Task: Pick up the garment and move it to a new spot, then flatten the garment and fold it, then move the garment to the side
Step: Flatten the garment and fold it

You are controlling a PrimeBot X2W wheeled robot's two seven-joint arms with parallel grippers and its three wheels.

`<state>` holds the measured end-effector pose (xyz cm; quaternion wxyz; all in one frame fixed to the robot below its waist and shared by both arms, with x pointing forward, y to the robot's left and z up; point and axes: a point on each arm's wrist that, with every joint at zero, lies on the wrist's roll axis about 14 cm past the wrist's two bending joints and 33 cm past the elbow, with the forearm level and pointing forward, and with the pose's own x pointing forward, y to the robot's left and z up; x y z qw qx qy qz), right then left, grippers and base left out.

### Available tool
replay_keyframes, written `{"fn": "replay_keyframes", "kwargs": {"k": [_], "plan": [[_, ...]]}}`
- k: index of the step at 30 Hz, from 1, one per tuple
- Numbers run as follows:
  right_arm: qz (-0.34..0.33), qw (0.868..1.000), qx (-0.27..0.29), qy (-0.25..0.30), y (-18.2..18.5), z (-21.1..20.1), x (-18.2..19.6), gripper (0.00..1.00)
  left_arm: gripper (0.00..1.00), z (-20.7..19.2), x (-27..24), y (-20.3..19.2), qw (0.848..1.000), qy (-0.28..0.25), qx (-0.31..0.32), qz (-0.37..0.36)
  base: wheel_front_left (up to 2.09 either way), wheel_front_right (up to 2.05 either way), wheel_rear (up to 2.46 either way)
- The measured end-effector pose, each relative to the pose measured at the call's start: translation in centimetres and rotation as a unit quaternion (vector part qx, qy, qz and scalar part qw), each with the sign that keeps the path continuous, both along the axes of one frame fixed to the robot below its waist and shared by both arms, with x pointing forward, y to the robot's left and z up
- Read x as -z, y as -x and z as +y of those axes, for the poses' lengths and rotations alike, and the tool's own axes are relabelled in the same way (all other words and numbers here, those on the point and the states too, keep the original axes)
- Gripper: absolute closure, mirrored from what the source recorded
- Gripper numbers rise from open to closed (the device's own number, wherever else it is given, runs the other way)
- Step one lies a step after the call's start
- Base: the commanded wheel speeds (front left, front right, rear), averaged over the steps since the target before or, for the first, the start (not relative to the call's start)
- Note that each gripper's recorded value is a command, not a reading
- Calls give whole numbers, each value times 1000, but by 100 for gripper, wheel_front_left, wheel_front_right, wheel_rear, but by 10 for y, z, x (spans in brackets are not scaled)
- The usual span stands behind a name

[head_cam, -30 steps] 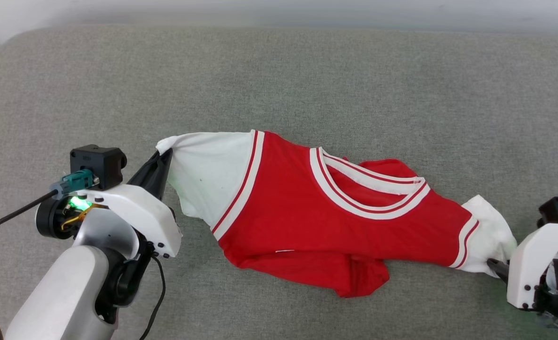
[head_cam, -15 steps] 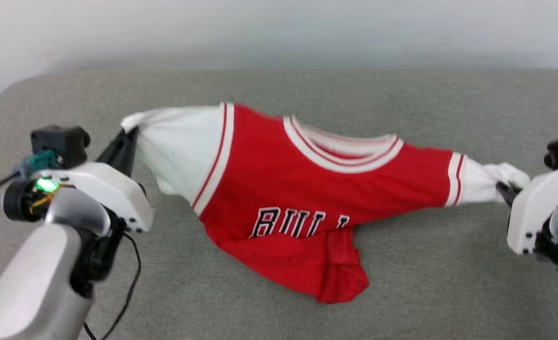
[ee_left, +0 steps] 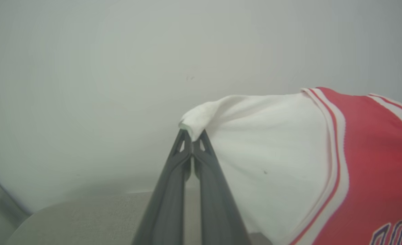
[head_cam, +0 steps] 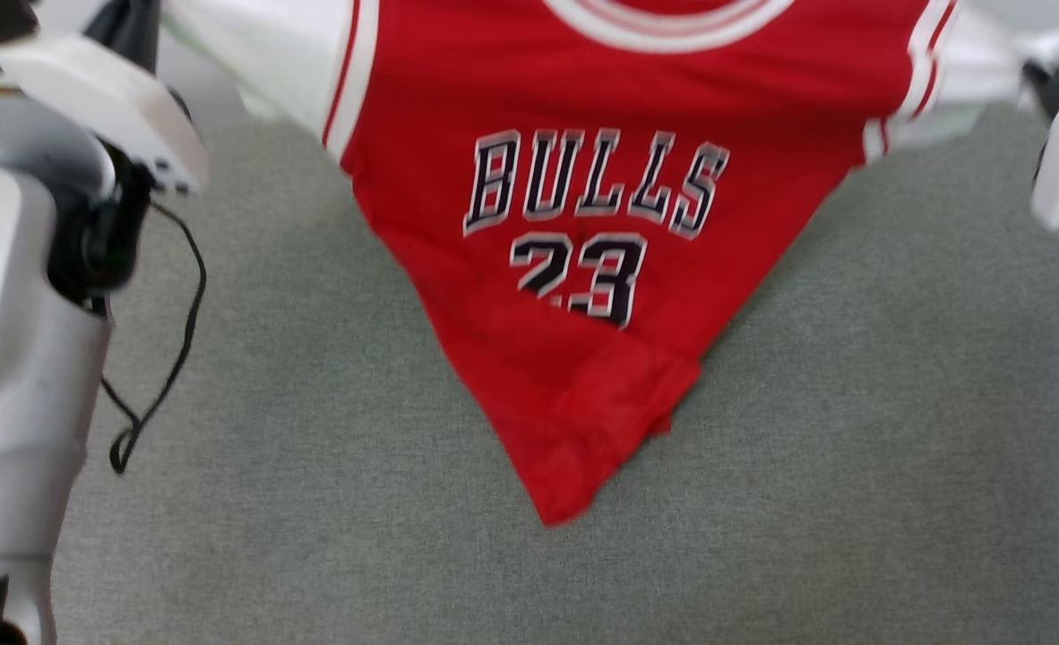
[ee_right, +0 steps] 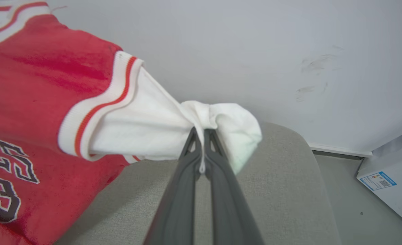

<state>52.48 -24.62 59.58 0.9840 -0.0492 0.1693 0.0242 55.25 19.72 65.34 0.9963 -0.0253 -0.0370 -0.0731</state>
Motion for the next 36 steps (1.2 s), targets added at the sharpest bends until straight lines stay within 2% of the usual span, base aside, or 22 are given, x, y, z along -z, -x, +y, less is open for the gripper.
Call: {"fn": "replay_keyframes", "kwargs": {"k": [7,13,17,23,30,36], "plan": [[-110,994,-4,22,-60,2,-66,100,100,10,-54,-52,996,31,-18,-82,0,0,0],[-221,974,10,38,-103,-4,-118,100,100,13,-85,-89,987,32,-22,-155,0,0,0],[-268,962,7,48,-126,0,-131,100,100,15,-91,-110,982,33,-22,-186,0,0,0],[-261,964,-11,54,-158,15,-99,100,100,13,-48,-141,986,45,-20,-158,0,0,0],[-201,978,-38,45,-187,38,-21,100,100,13,33,-166,994,55,-26,-91,0,0,0],[-147,987,-51,27,-187,52,37,100,100,12,95,-163,997,66,-27,-31,0,0,0]]}}
